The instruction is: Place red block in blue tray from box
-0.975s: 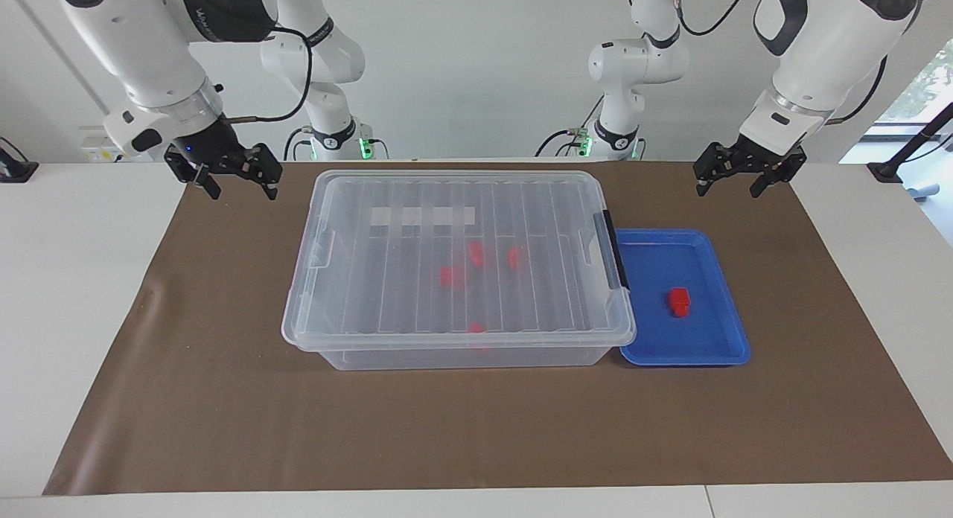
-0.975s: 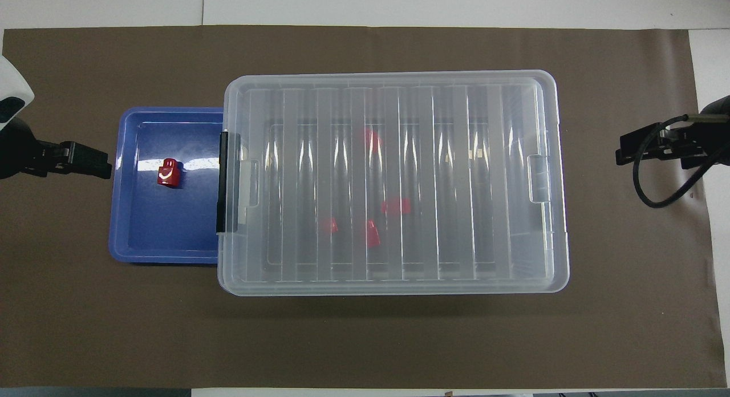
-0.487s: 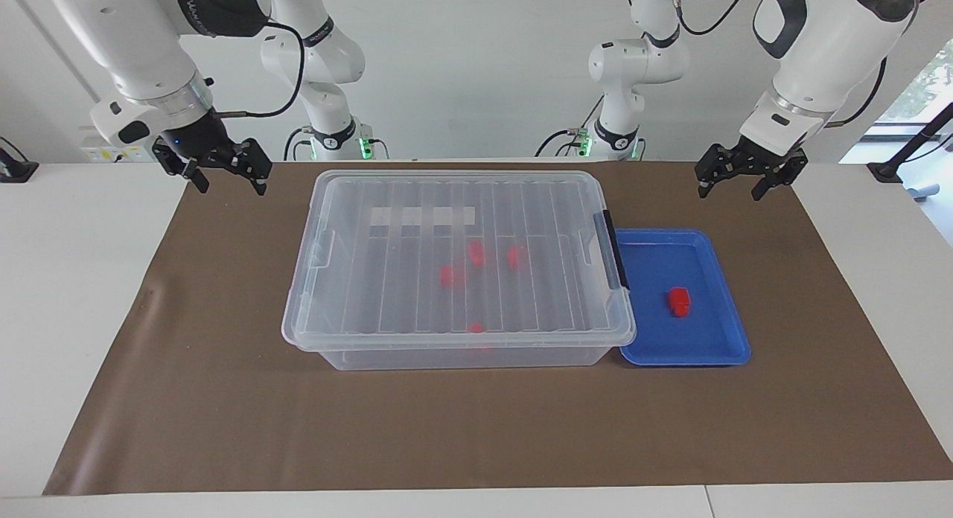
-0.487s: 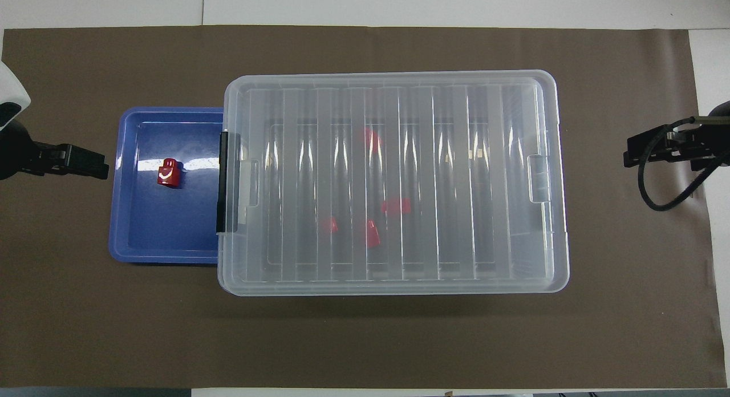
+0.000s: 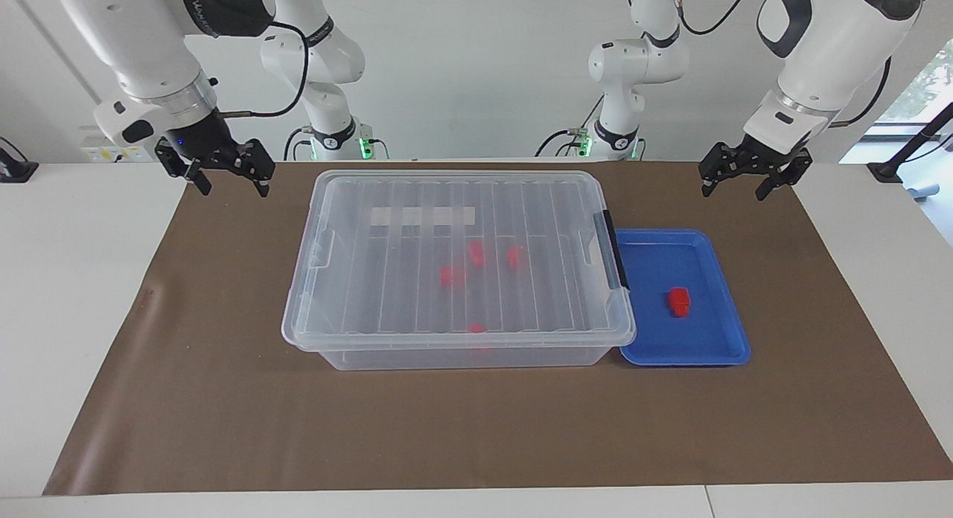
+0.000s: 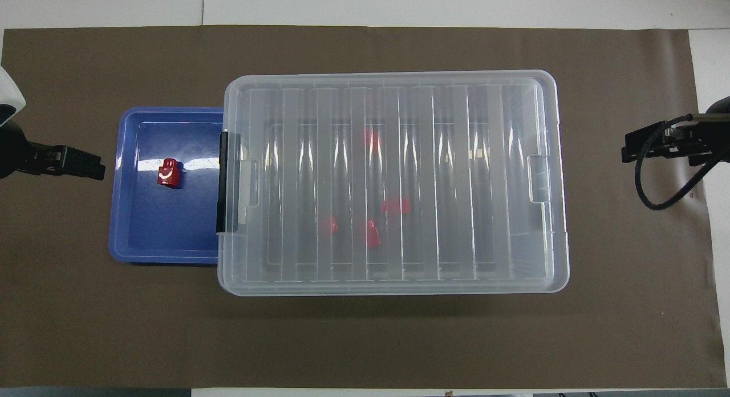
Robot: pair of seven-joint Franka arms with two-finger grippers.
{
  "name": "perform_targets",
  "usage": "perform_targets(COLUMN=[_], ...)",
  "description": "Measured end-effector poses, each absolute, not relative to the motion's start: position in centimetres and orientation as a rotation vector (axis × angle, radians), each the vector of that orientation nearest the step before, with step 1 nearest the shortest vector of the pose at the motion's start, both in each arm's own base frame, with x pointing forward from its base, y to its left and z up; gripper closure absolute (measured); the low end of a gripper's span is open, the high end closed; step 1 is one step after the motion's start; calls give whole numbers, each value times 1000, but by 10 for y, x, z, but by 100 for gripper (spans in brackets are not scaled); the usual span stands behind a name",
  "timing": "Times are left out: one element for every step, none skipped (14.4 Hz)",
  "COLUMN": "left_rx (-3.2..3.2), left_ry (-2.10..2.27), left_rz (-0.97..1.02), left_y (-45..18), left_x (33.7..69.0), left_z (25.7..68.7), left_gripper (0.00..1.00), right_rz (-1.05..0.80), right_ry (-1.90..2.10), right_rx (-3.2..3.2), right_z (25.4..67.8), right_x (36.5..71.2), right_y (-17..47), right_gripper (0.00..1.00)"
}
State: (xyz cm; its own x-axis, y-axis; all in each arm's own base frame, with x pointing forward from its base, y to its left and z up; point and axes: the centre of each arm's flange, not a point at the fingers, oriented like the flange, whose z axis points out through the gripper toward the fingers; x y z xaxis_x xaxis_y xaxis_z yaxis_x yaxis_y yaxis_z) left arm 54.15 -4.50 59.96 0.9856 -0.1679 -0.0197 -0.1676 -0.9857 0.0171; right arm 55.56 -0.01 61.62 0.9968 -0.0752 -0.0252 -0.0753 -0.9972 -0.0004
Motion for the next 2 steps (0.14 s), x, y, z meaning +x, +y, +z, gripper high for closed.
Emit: perform_targets(left_rx=[3115, 3115], left_ry=[-265, -266], left_rz=[-31, -27], left_y=[-45, -45], left_x=[541, 542], left_z=[601, 602], left_gripper=[0, 0], right_rz=[36, 35], right_ry=[118, 118], right_rx=[-3138, -3138], right_z=[616, 616], right_x=[556, 556], right_y=[0, 0], right_gripper=[0, 0])
